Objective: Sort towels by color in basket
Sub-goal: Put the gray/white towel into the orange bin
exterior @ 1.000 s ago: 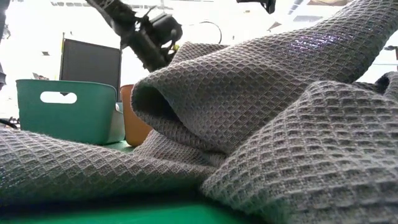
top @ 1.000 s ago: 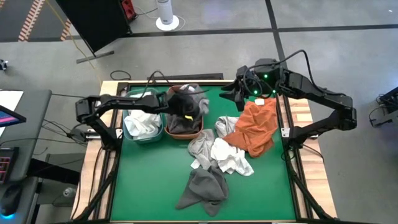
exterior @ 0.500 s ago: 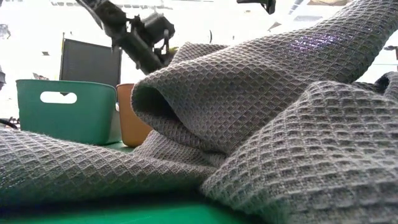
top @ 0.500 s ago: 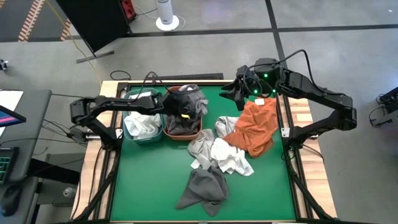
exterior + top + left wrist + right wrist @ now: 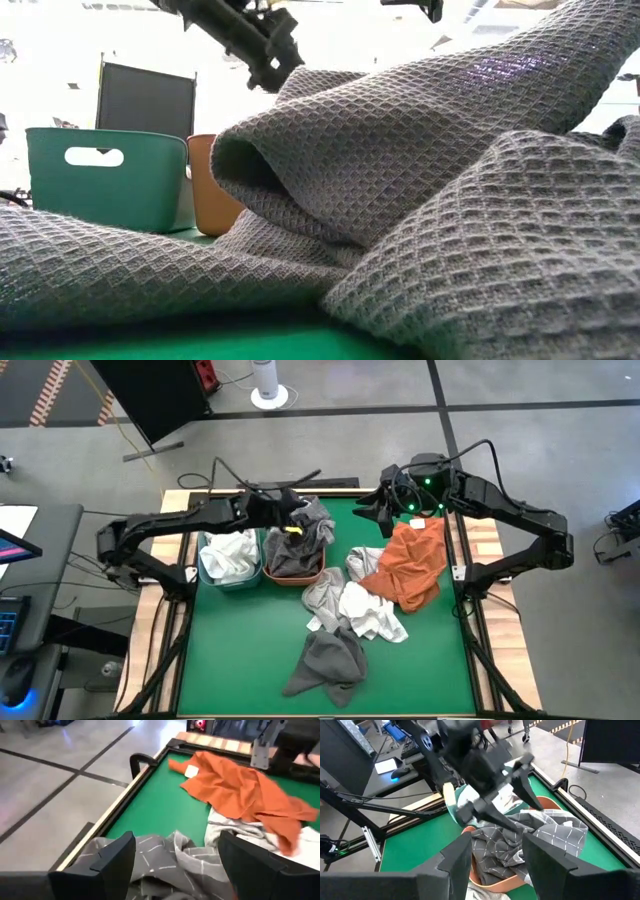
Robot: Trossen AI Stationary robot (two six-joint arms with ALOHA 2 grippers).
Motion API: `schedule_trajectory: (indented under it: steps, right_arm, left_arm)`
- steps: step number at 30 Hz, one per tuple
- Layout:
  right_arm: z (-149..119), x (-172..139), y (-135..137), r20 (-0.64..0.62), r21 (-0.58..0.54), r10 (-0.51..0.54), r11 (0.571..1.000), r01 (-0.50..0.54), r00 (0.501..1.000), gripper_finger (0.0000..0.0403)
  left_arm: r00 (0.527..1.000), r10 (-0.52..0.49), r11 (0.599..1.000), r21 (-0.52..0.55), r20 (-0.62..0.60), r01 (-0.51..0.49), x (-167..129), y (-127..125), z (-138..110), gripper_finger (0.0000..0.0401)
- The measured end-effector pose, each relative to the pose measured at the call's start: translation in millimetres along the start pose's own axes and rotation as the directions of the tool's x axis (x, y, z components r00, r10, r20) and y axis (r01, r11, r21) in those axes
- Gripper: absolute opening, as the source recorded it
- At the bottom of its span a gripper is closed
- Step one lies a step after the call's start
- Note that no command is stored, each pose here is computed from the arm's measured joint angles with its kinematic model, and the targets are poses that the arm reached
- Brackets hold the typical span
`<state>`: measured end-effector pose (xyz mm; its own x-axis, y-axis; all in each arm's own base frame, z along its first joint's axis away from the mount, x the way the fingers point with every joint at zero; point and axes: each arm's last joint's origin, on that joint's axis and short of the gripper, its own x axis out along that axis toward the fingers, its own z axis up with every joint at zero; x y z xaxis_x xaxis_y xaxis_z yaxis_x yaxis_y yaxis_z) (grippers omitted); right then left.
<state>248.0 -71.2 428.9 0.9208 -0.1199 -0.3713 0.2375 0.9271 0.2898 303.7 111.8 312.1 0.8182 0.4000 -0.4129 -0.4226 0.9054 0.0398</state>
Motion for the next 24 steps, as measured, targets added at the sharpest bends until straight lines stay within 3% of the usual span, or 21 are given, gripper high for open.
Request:
schedule_trajectory:
  steps: [10,18,24]
  right_arm:
    - [-1,0,2,-0.004,0.028,0.009,1.000,-0.008,1.000,0.0200]
    - [-1,0,2,-0.006,0.030,0.007,1.000,-0.007,1.000,0.0200]
    - [-1,0,2,-0.007,0.031,0.007,1.000,-0.007,1.000,0.0200]
  left_arm:
    - [0.994,-0.005,1.000,-0.016,-0.107,0.003,57,-7,-34,0.0270]
    - [0.932,0.060,0.998,0.000,-0.359,-0.064,56,4,-60,0.0270]
    - [0.949,0.073,0.997,-0.015,-0.307,-0.082,60,10,-70,0.0270]
